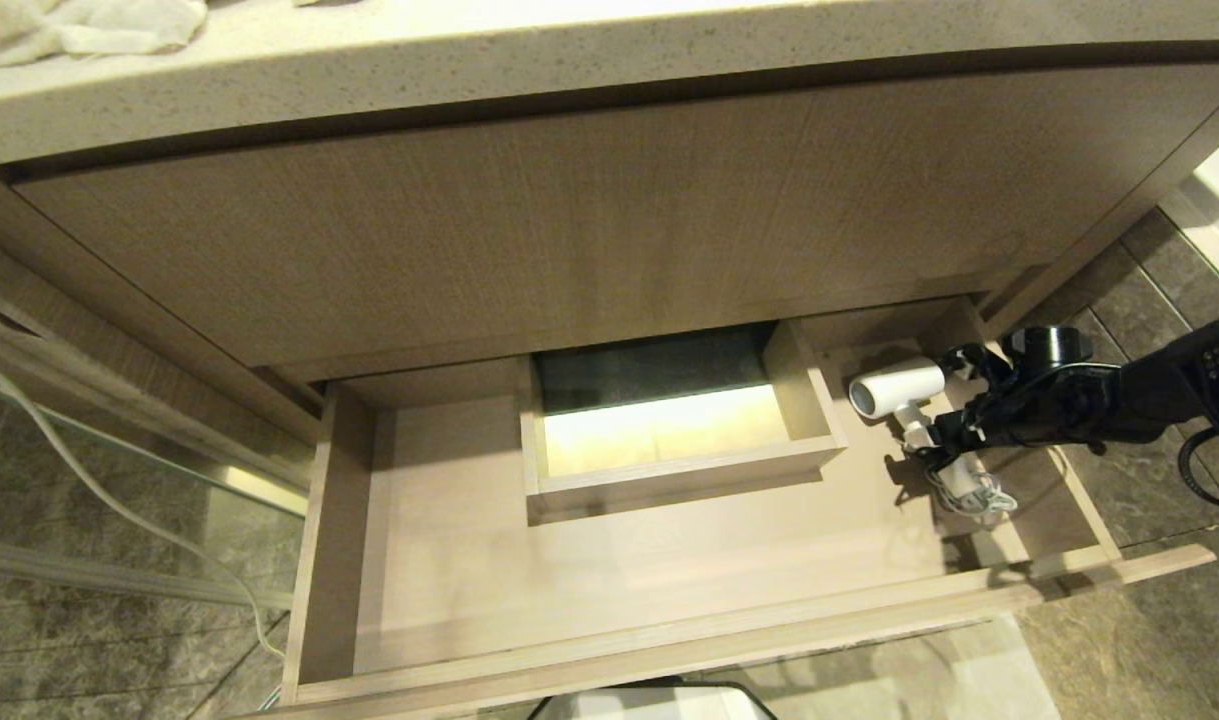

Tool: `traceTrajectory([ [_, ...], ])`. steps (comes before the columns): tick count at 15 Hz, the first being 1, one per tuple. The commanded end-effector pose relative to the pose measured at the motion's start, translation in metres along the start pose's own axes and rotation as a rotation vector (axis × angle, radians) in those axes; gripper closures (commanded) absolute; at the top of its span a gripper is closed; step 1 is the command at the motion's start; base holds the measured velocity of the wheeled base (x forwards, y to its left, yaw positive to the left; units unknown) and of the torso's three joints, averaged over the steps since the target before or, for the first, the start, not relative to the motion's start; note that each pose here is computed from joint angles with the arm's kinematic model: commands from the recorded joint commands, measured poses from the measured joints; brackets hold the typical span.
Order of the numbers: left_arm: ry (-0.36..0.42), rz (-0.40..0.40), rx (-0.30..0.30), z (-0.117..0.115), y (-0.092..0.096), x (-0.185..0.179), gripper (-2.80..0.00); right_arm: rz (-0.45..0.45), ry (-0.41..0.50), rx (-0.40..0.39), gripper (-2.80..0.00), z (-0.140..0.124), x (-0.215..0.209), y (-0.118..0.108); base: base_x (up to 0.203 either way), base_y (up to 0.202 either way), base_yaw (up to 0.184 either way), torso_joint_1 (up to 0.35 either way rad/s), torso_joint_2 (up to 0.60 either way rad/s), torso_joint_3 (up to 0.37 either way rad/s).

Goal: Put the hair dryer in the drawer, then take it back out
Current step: Take the hairdryer out

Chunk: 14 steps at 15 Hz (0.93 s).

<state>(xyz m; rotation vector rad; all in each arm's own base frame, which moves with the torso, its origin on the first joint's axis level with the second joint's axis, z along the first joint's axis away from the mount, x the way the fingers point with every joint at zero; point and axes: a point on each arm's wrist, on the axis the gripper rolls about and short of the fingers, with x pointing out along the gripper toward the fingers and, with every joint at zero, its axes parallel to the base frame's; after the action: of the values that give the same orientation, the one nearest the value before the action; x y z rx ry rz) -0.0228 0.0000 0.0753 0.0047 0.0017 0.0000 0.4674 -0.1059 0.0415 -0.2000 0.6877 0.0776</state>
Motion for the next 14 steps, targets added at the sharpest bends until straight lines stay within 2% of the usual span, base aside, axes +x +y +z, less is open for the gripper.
traceTrajectory([
  [1, 0.001, 0.0, 0.0, 0.0, 0.0, 0.0, 0.0, -0.006, -0.018, -0.006, -2.8, -0.004, 0.01, -0.001, 0.0, 0.0, 0.0, 0.0, 0.0, 0.0],
  [5, 0.0, 0.0, 0.0, 0.0, 0.0, 0.0, 0.0, -0.027, -0.066, -0.014, -2.8, -0.002, 0.024, -0.004, 0.0, 0.0, 0.0, 0.0, 0.0, 0.0],
  [9, 0.001, 0.0, 0.0, 0.0, 0.0, 0.0, 0.0, -0.023, -0.072, 0.056, -2.8, -0.007, 0.036, -0.005, 0.0, 0.0, 0.0, 0.0, 0.0, 0.0],
  [12, 0.001, 0.0, 0.0, 0.0, 0.0, 0.0, 0.0, -0.033, -0.121, 0.056, -2.8, -0.004, 0.042, -0.006, 0.0, 0.0, 0.0, 0.0, 0.0, 0.0],
  [14, 0.001, 0.0, 0.0, 0.0, 0.0, 0.0, 0.0, -0.034, -0.118, 0.059, -2.8, -0.007, 0.045, -0.005, 0.0, 0.0, 0.0, 0.0, 0.0, 0.0],
])
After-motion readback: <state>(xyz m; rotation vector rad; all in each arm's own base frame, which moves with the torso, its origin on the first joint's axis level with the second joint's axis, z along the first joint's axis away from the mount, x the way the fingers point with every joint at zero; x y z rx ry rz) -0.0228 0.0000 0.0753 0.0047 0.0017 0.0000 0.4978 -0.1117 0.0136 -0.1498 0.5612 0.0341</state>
